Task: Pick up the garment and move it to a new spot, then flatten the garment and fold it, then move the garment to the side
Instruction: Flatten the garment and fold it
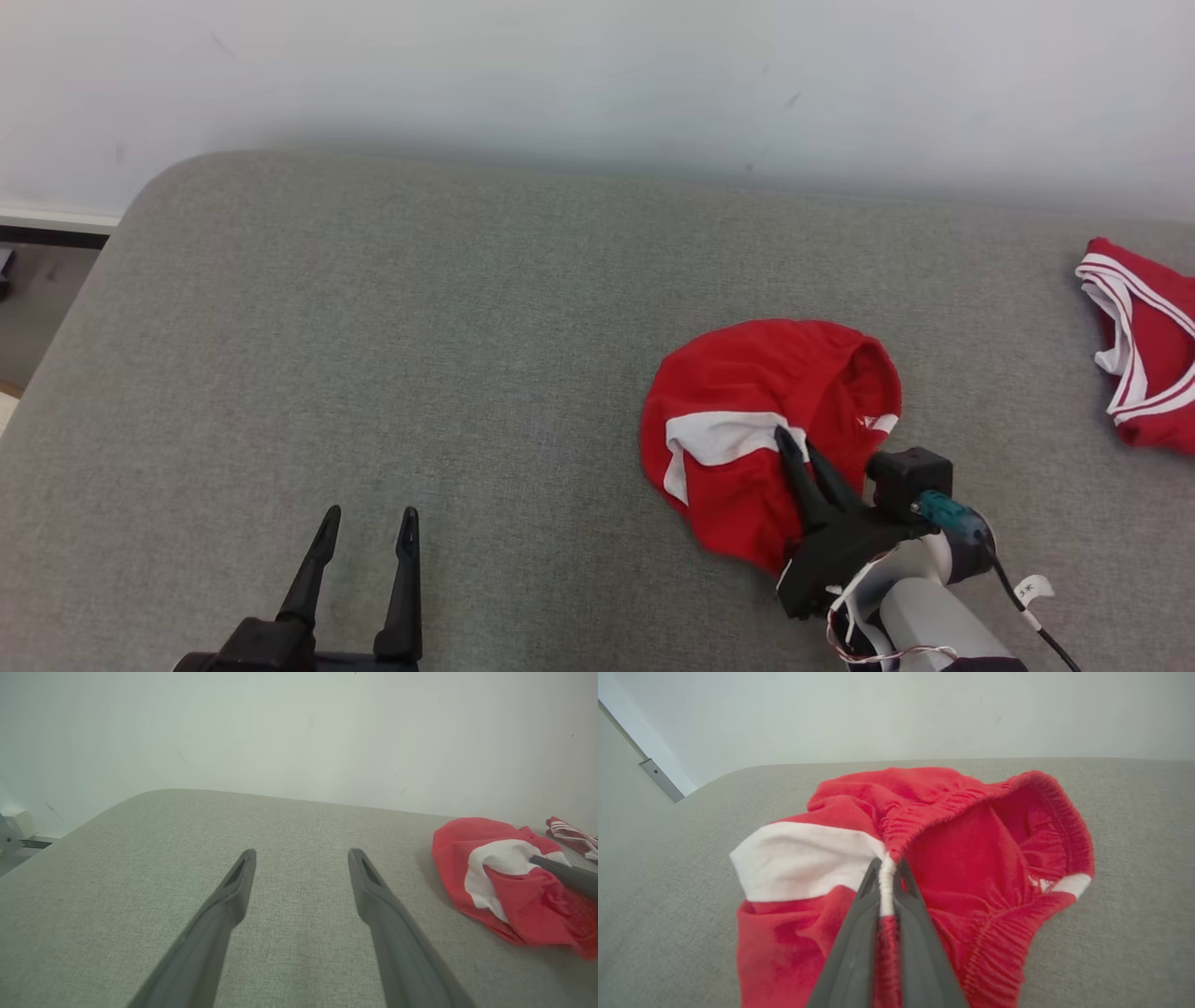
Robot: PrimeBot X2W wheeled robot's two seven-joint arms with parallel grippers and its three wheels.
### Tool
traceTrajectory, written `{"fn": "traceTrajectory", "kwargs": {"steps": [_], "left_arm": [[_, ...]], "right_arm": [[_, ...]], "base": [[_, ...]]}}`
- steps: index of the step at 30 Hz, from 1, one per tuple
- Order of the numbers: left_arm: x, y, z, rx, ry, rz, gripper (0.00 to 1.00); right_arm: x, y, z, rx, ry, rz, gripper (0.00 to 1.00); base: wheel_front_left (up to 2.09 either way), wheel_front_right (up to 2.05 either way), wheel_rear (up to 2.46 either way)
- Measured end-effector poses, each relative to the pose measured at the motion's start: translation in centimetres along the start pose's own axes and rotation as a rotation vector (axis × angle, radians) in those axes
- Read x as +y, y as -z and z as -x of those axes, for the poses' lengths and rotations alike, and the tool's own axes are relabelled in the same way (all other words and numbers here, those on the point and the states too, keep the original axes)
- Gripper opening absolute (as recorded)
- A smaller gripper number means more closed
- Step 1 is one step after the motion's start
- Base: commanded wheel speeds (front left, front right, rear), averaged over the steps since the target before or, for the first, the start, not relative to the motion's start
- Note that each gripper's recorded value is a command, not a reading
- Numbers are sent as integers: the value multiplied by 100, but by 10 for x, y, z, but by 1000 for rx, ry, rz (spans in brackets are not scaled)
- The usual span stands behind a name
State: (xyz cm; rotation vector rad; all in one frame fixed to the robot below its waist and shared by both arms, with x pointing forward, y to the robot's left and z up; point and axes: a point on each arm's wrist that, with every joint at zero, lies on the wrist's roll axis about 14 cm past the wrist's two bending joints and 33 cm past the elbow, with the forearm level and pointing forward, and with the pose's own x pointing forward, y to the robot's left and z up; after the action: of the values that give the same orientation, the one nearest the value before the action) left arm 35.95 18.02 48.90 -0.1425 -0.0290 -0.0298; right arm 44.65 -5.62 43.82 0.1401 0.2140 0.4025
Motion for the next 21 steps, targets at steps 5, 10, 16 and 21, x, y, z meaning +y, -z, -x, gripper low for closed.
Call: {"fn": "traceTrajectory", "kwargs": {"steps": [5,10,16,21], "left_arm": [[-3,3,-3,7,11,10,100],[-14,3,-10,5,47,21,100],[-30,5,-19,9,99,30,100],[-41,5,-25,9,132,43,100]], "right_arm": [[-14,-26,3,-78,21,13,0],[-52,-50,21,-150,89,63,0],[-109,-60,59,-172,208,124,0],[-126,-32,84,-66,257,79,0]], "base": [[0,0,0],[0,0,0],[0,0,0],[0,0,0]]}}
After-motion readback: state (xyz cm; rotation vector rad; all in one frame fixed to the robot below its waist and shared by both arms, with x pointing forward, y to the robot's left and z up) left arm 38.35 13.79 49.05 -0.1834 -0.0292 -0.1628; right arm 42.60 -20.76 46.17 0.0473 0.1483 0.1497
